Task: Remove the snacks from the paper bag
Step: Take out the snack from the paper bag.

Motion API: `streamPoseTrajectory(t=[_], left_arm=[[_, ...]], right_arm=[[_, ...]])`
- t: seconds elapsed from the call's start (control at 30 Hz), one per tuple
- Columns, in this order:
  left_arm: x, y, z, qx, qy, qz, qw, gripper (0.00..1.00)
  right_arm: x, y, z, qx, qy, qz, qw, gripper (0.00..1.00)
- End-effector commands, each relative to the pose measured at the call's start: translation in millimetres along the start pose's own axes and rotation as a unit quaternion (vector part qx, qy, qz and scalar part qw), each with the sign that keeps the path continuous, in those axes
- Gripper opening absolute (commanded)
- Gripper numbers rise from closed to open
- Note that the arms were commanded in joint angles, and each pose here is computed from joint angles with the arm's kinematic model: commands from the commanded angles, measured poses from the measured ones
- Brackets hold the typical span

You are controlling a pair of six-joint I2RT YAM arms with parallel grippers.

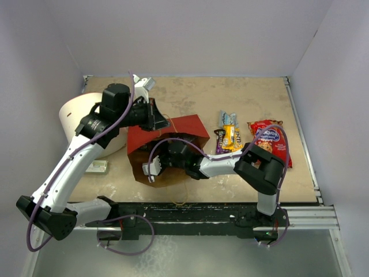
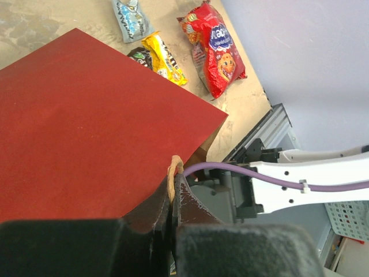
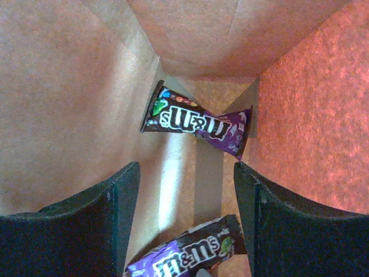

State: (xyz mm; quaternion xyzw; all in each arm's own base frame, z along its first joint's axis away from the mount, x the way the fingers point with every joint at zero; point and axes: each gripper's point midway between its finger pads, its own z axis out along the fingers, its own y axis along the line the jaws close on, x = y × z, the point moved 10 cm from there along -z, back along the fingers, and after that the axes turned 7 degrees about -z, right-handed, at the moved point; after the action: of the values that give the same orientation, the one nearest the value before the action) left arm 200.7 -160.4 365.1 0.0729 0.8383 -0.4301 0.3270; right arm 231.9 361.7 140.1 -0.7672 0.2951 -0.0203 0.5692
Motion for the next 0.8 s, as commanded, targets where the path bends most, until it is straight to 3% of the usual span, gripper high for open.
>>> streamPoseTrajectory(t=[0.0,0.17,0.47,0.77], left_arm=[[-7,-16,-15,0.035,-0.015,0.014,0.999,0.00],[-6,-18,-15,0.047,-0.001,0.023,0.999,0.00],[-4,-21,-15,0.074,0.027,0.024,0.997,0.00],[-1,-23,-17,0.086,0.030,0.021,0.996,0.00]], right_arm=[[-2,-26,12,0.021,0.017,-0.088,0.996,0.71],[0,-26,25,0.015,0.017,-0.153,0.988,0.75],[6,-30,53,0.018,0.028,-0.190,0.981,0.78],[29,-21,76,0.006,0.077,-0.217,0.973,0.73]])
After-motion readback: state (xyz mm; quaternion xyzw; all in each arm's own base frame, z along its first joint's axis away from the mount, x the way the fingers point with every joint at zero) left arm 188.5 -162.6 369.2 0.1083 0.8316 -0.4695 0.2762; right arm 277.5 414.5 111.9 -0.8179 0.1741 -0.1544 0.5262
